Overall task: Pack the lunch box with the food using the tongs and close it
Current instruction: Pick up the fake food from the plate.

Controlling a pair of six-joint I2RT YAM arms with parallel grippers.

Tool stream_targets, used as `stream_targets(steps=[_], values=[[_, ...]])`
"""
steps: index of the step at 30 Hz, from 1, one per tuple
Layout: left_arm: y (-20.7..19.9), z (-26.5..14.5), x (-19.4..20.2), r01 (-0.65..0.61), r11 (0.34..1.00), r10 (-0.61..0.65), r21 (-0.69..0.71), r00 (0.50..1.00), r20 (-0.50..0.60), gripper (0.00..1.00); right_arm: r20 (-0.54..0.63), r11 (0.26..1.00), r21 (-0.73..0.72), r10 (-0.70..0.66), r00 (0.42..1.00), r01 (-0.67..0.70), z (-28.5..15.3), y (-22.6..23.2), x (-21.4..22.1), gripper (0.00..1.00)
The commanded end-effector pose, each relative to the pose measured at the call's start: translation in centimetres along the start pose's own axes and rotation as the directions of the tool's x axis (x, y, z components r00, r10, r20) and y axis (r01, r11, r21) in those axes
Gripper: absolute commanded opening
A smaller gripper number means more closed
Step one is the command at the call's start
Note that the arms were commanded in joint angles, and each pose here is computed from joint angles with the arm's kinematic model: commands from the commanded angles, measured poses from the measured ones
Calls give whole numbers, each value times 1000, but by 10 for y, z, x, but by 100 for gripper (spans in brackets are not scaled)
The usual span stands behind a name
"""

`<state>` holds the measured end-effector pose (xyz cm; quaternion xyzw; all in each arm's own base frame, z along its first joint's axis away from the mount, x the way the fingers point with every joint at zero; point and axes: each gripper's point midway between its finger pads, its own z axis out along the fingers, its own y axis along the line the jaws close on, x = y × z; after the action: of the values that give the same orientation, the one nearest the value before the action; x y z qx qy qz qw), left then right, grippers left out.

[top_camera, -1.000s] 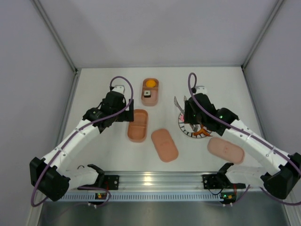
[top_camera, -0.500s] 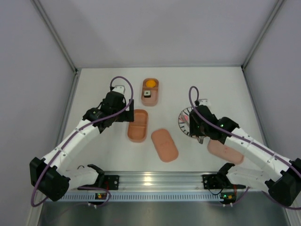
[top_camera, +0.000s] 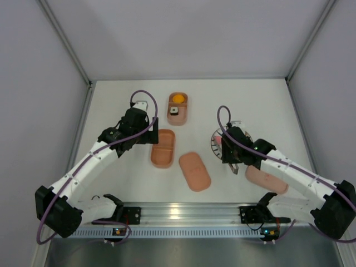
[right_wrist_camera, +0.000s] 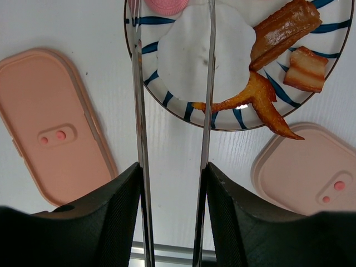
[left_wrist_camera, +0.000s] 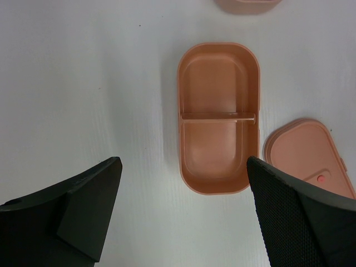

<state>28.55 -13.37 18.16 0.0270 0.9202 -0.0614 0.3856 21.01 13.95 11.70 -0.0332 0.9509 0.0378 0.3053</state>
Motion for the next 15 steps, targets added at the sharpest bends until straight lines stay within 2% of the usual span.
stream_targets(steps=[1,15], values=[[-2,2,-8,12,1000,-12,6,1000,29,99,53,999,-51,8,999,-5,4,15,-13,48],[-2,2,-8,13,1000,-13,6,999,30,99,50,999,-52,6,999,-3,11,18,-20,46]])
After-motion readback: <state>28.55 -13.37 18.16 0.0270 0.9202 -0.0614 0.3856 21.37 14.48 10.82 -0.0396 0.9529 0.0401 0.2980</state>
